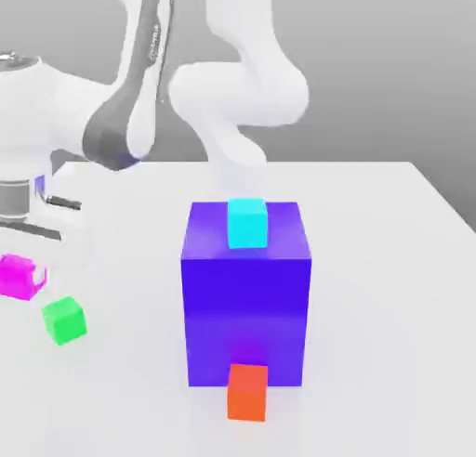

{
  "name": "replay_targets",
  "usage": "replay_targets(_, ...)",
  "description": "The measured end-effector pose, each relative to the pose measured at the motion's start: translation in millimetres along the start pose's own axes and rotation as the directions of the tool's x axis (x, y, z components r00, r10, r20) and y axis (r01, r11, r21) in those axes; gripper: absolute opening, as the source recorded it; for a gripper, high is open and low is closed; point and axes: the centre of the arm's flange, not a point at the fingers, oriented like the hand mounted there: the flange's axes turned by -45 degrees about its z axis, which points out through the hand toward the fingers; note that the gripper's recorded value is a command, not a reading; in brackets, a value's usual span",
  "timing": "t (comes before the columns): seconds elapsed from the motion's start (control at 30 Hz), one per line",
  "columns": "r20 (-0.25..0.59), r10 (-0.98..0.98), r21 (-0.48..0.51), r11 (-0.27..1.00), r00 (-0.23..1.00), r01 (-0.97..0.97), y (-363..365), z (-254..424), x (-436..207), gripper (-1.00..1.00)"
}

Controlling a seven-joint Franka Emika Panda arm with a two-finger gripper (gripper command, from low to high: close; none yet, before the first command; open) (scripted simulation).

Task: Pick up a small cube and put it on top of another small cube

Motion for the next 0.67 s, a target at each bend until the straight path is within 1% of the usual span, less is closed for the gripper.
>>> replay_targets(0.07, 0.017, 0.049, 0.056, 0.997, 0.999, -0.05, -0.6, 10.4, -19.8, -1.0)
replay_targets(0.13, 0.018, 0.059, 0.073, 0.995, 0.998, -0.061, -1.5, 16.7, -22.8, -1.0)
replay_targets(0.57, 0.02, 0.064, 0.076, 0.995, 0.998, -0.065, -5.6, 73.4, -25.9, -1.0)
replay_targets(0.6, 0.022, 0.065, 0.074, 0.995, 0.998, -0.067, -5.9, 77.8, -27.3, 1.0)
replay_targets(0.67, 0.022, 0.065, 0.075, 0.995, 0.998, -0.067, -5.9, 77.8, -27.3, 1.0)
